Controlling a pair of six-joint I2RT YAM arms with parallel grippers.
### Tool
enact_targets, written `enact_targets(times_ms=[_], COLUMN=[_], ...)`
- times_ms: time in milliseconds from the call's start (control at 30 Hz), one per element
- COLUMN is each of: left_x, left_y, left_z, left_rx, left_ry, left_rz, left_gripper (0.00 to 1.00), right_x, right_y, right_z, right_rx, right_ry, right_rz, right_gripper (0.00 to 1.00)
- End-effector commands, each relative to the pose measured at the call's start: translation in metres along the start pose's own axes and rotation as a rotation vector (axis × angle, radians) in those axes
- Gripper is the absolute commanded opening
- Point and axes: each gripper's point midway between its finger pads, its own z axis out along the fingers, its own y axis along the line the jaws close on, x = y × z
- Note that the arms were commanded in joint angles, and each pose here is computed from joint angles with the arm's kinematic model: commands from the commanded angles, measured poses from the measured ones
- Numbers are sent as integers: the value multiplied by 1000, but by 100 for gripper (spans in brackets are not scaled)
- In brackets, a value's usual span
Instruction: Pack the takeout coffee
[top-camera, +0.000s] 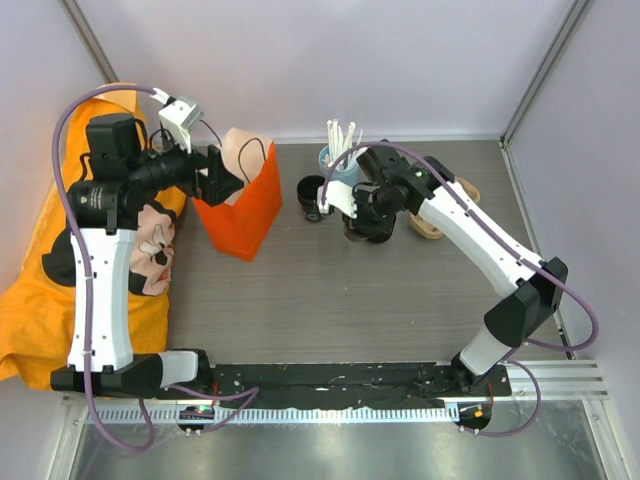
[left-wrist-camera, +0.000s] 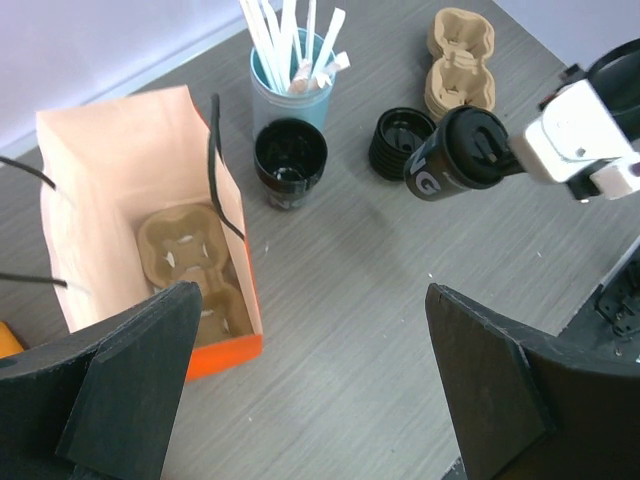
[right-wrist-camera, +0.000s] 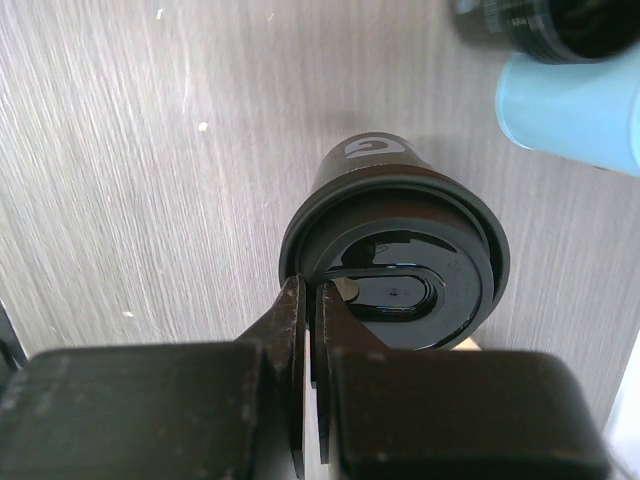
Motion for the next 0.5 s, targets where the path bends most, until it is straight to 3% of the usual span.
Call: enact_targets(times_ms=[0,200,467], left_x=[-26,-27,-25], left_y=[14,33,61], left_z=[10,38,78], left_rx=[-6,-4,-81], left_ry=[-63,-45,-11], left_rz=[68,76,197], left_gripper=[100,100,100], right_x=[-29,-60,-85], right_y=[-17,-41,-42], right_z=[-39,-83,-122], right_rx=[108,227,268], right_ry=[-83,-184,-323], right_rz=[115,187,160], right_gripper=[1,1,1])
